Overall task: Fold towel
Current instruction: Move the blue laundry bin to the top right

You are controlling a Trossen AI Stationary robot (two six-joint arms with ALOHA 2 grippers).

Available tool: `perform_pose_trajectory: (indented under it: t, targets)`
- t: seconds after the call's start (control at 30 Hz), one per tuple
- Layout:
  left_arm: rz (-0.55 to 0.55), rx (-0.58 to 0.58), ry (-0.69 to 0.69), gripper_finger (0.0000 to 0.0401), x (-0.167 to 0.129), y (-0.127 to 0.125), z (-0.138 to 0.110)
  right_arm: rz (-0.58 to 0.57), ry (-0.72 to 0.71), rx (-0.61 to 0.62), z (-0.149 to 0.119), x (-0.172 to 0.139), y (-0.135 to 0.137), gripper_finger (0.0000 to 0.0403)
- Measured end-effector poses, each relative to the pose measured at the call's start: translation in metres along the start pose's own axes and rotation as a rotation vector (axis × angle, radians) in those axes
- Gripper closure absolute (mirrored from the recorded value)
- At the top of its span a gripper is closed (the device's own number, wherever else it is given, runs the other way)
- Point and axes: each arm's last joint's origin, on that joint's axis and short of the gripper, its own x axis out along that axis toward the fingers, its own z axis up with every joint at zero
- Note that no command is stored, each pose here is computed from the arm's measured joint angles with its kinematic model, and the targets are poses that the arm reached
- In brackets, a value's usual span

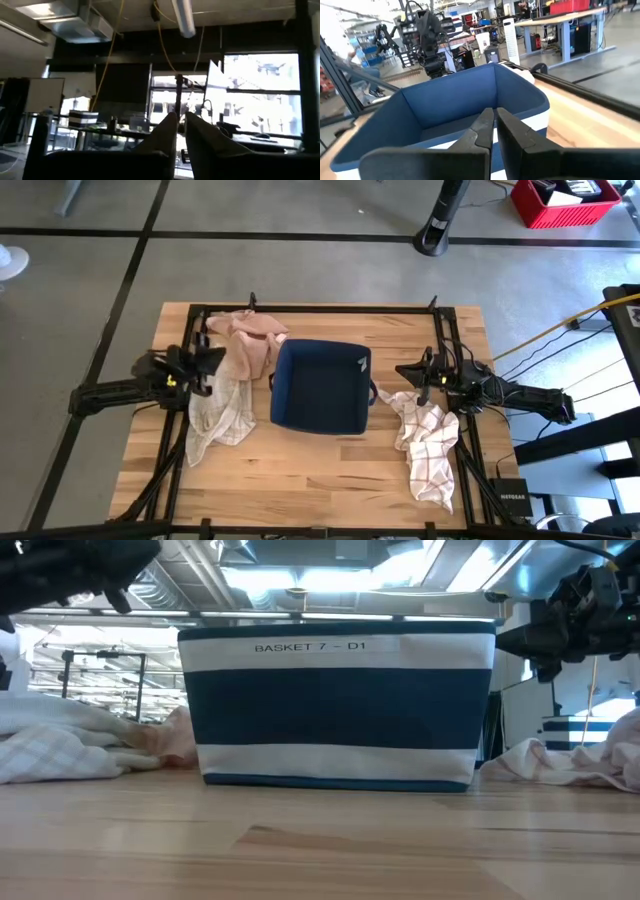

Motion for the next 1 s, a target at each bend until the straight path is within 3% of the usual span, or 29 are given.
perform_pose_trajectory:
  t: [0.2, 0.57, 0.73, 1.0]
  targets:
    - [0.05, -0.011, 0.016, 0.0372, 0.005, 0.002, 0.003, 0.0, -0.012, -0.024, 0.001, 0.0, 0.0, 0.0377]
    - [0.095, -0.031, 0.637, 0.0372, 0.065, -0.007, 0.013, 0.013, -0.163, 0.029, 0.014, -0.001, 0.002, 0.0377]
    - [0.041, 0.005, 0.903, 0.0372, 0.091, -0.023, 0.0, 0.019, -0.198, 0.011, 0.018, -0.002, 0.003, 0.0377]
    - [-0.058, 0.061, 1.0, 0.0379, 0.126, -0.061, -0.015, 0.102, -0.187, 0.044, 0.019, -0.002, 0.005, 0.0377]
